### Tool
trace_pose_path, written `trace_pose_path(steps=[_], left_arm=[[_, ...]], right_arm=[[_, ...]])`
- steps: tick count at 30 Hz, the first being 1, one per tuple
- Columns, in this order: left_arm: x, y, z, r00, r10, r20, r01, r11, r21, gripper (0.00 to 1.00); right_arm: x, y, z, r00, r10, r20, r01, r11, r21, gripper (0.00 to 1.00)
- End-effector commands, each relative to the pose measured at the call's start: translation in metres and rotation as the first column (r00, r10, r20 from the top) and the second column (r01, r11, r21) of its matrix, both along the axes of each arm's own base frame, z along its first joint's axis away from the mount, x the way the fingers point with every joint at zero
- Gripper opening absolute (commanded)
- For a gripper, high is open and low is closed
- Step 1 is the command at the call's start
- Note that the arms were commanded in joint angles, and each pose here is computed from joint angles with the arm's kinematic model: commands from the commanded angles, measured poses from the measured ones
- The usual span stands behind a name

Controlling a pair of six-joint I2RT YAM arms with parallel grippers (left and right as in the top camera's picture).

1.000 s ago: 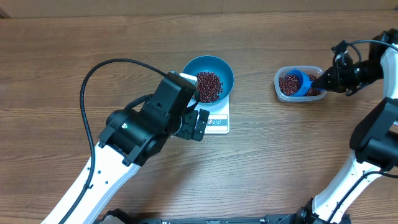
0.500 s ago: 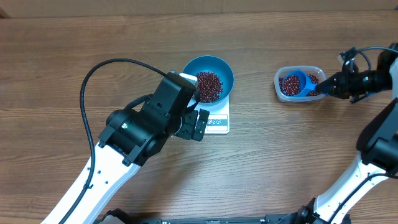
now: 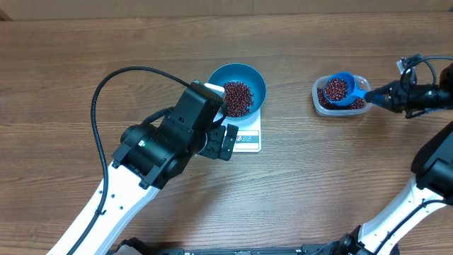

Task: Scoop item into bowl and weigh 150g on scale
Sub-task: 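Lift the filled scoop and carry it over the teal bowl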

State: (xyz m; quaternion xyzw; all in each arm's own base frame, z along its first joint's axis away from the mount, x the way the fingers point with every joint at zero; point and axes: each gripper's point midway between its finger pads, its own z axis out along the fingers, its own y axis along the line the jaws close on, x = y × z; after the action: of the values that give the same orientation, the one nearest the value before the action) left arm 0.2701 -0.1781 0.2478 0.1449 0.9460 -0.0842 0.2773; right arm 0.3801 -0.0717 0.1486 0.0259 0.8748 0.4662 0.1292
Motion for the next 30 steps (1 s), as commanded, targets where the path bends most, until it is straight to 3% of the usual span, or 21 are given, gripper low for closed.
trace_pose_path(steps=[1,6,12,22,30], left_arm=[[0.003,0.001,0.003,1.0,0.002,0.014,-0.002,1.0,0.004,1.0],[0.003,0.001,0.003,1.0,0.002,0.014,-0.002,1.0,0.004,1.0],[0.003,0.001,0.003,1.0,0.002,0.014,-0.002,1.0,0.004,0.99],[0.003,0.001,0.003,1.0,0.002,0.014,-0.002,1.0,0.004,1.0],[0.003,0.001,0.003,1.0,0.002,0.014,-0.002,1.0,0.004,1.0]], right_arm=[[0.011,0.023,0.059,0.978,0.053,0.2,-0.045,0.998,-0.045,0.04],[0.012,0.086,0.097,0.933,0.205,0.297,-0.182,0.978,-0.102,0.04],[0.017,0.167,0.091,0.875,0.381,0.298,-0.344,0.923,-0.17,0.04],[0.037,0.229,0.048,0.872,0.463,0.16,-0.322,0.788,-0.524,0.04],[0.037,0.25,0.04,0.842,0.517,0.153,-0.32,0.707,-0.631,0.04]])
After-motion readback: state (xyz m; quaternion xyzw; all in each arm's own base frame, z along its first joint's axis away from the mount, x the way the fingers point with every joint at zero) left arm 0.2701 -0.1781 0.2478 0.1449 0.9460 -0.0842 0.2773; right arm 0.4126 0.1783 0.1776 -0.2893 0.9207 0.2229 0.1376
